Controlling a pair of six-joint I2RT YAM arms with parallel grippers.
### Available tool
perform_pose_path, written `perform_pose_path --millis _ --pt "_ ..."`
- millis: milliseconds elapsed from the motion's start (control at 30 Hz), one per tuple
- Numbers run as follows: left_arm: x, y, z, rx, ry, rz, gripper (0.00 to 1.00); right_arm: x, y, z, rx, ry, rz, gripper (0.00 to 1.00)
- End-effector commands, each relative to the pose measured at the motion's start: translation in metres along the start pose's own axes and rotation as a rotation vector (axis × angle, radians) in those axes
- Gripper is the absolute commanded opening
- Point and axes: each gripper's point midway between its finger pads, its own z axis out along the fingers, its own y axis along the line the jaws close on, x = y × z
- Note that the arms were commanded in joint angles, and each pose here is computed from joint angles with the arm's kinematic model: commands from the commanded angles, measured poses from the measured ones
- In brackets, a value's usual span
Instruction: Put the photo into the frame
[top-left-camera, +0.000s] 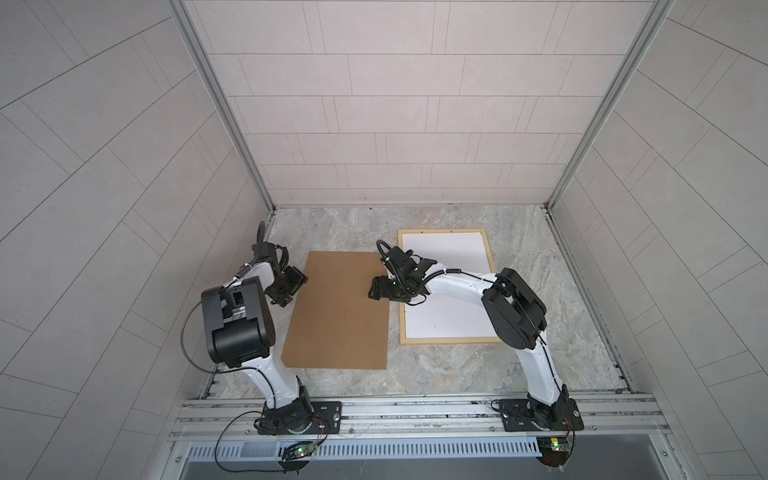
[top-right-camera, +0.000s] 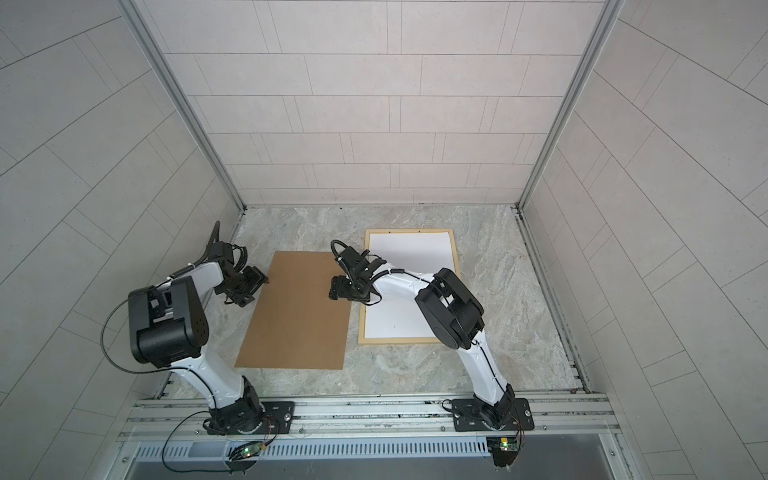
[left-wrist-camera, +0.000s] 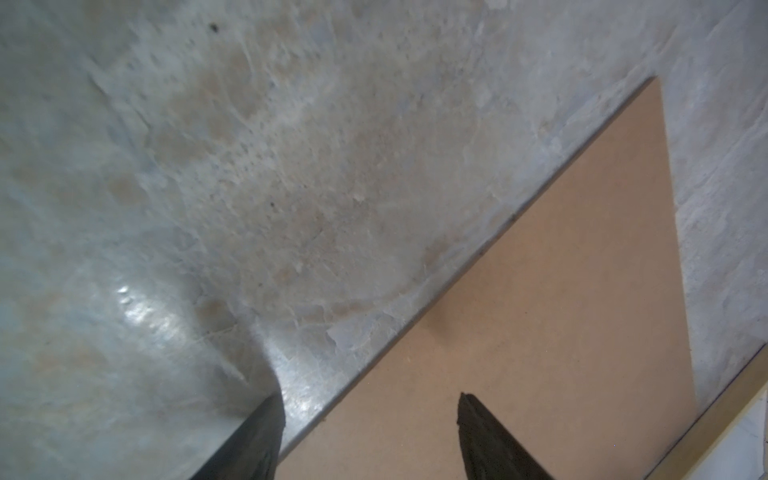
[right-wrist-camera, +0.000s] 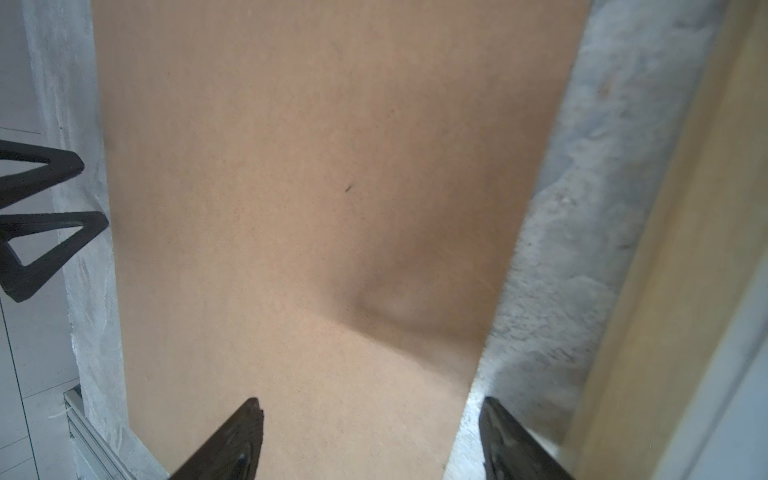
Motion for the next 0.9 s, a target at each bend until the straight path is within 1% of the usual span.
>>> perform_pose_path --millis 0,200,300,467,733,867 --pt "0.021 0.016 0.011 -0.039 0.065 -0.033 0.72 0.009 -0.008 0.008 0.052 0.041 0.032 0.79" --pt "0.029 0.017 0.018 -0.045 0.1 -0.032 0.71 0.012 -0.006 0.014 0.051 0.052 0.042 0.78" --pt "0.031 0.018 0.019 -0.056 0.102 -0.025 0.71 0.011 -0.01 0.011 0.088 0.035 0.035 0.79" --pt "0.031 0.019 0.018 -0.067 0.1 -0.018 0.71 0.02 -0.022 0.016 0.136 0.072 0.029 0.8" --pt "0.034 0.016 0.021 -0.062 0.118 -0.014 0.69 0.023 -0.017 0.026 0.087 0.087 0.042 0.81" --pt "0.045 0.008 0.025 -0.031 0.161 -0.005 0.68 0.022 0.005 0.03 -0.017 0.128 0.053 0.8"
